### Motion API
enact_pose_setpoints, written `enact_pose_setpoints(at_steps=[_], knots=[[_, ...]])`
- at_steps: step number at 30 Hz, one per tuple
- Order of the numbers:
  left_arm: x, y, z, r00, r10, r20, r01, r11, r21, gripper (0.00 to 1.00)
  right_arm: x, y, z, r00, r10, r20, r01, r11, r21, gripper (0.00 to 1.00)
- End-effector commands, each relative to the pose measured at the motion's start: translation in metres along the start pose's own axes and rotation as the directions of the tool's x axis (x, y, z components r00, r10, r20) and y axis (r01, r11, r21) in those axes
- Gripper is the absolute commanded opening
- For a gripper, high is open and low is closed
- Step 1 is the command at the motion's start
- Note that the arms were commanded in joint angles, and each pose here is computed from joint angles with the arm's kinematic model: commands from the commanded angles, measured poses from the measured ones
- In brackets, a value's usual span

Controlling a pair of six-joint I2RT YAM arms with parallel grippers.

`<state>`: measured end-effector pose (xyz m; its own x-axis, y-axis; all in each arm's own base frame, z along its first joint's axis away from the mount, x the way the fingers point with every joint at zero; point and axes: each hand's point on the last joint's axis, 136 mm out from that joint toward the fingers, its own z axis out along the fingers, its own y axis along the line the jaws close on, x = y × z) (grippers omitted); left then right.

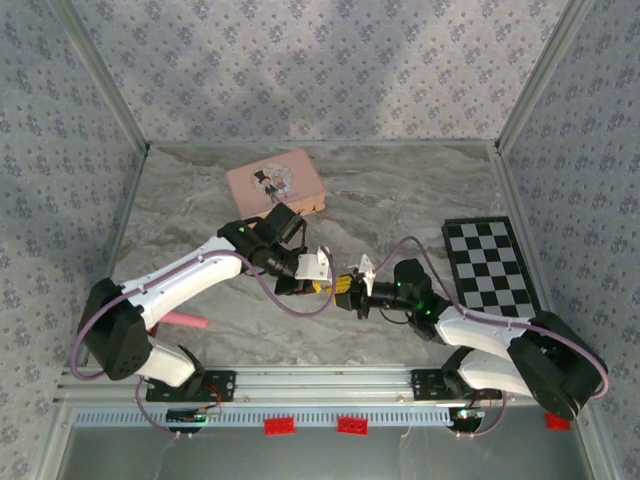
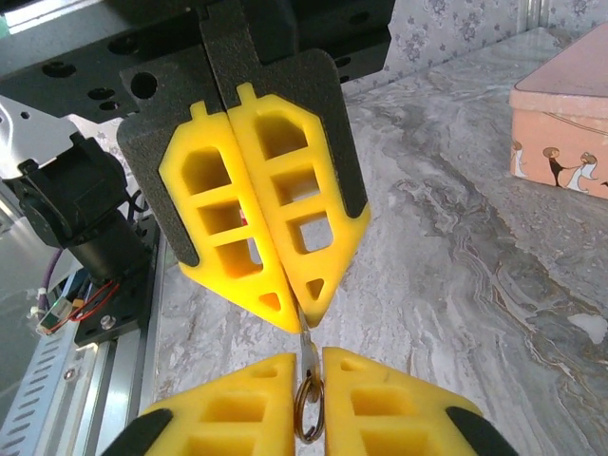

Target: Unlock the padlock with the key

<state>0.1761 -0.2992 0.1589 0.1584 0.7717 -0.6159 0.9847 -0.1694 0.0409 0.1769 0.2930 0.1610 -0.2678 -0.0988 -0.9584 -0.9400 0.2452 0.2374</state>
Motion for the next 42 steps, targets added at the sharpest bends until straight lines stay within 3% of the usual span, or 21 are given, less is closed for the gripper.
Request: enact_pose_setpoints(at_steps=[1, 7, 15, 20, 31, 37, 42], knots=[[-0.015, 0.000, -0.009, 0.997, 0.041, 0.065, -0.039, 0.999, -0.028, 0.00, -0.013, 0.009, 0.005, 0.999, -0.024, 0.023, 0.025, 0.999, -0.044, 0.16], [-0.014, 0.000, -0.009, 0.998, 0.038, 0.059, -0.037, 0.999, -0.029, 0.00, -0.013, 0.010, 0.005, 0.999, -0.025, 0.021, 0.026, 0.998, -0.049, 0.13], [-0.020, 0.004, -0.012, 0.995, 0.058, 0.083, -0.054, 0.997, -0.055, 0.00, -0.012, 0.009, 0.005, 1.000, -0.023, 0.015, 0.024, 0.999, -0.049, 0.18], [-0.019, 0.004, -0.010, 0.995, 0.056, 0.077, -0.052, 0.997, -0.053, 0.00, -0.014, 0.009, 0.005, 0.999, -0.026, 0.018, 0.027, 0.999, -0.048, 0.10], [-0.016, 0.008, -0.010, 0.997, 0.053, 0.064, -0.049, 0.996, -0.073, 0.00, -0.016, 0.002, -0.002, 1.000, -0.017, 0.022, 0.017, 1.000, -0.017, 0.02], [-0.019, 0.028, -0.013, 0.993, 0.044, 0.113, -0.022, 0.981, -0.193, 0.18, -0.012, -0.009, -0.004, 1.000, 0.021, 0.014, -0.022, 0.999, 0.048, 0.00], [-0.032, 0.050, -0.044, 0.964, 0.040, 0.264, 0.061, 0.930, -0.364, 0.35, -0.006, -0.019, -0.008, 0.998, 0.064, 0.010, -0.065, 0.992, 0.108, 0.00]])
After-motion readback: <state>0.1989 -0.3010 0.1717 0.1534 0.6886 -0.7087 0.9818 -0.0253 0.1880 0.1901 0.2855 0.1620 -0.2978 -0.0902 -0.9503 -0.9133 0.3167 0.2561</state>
